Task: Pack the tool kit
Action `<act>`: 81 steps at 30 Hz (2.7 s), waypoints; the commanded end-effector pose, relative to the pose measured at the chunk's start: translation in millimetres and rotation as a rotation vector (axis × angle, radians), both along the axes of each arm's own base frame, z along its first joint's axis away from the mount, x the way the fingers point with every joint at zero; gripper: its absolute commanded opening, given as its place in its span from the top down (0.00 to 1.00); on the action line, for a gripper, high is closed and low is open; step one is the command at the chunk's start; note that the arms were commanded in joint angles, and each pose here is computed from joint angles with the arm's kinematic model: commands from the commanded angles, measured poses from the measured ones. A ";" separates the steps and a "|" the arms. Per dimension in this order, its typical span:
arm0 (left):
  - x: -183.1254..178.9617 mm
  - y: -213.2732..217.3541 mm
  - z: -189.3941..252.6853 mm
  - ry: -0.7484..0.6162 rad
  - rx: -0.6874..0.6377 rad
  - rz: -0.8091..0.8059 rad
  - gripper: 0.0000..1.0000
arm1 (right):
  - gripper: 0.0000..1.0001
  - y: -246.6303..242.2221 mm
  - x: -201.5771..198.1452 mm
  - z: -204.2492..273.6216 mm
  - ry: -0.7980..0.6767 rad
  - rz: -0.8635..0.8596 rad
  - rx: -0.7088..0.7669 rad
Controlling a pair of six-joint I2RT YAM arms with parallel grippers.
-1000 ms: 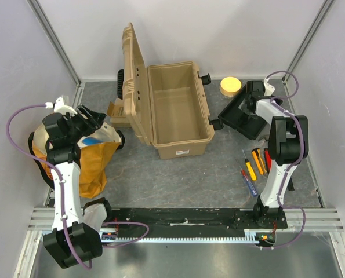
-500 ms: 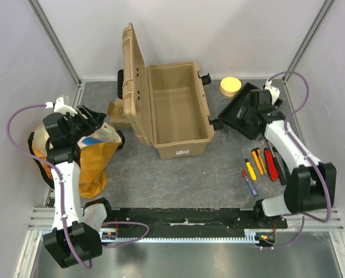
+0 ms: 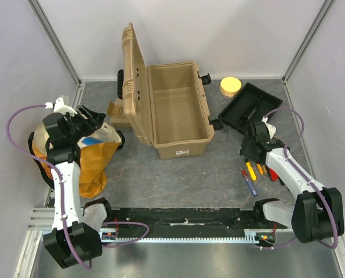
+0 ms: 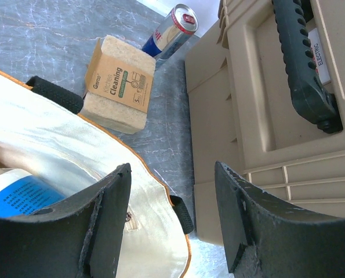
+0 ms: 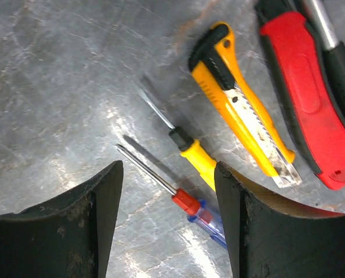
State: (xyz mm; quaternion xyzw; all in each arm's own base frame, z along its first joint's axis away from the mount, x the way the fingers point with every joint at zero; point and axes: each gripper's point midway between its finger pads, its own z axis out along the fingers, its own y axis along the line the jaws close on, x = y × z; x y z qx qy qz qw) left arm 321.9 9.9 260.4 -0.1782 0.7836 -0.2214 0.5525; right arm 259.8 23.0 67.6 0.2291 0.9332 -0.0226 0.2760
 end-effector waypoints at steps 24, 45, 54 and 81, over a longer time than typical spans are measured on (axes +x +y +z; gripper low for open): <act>7.1 -0.7 -9.2 0.032 -0.020 -0.015 0.35 | 0.19 -144.0 53.8 -14.7 -0.086 -0.371 -0.090; 13.5 -2.8 -21.3 0.060 -0.029 -0.024 0.36 | 0.35 -146.6 47.8 -69.3 0.027 -0.365 -0.039; 12.8 -2.8 -18.5 0.050 -0.022 -0.022 0.36 | 0.73 -125.5 65.4 -63.2 -0.027 -0.248 -0.012; 8.0 -3.7 -13.0 0.036 -0.020 -0.016 0.36 | 1.00 -84.9 111.7 144.8 -0.446 -0.125 -0.081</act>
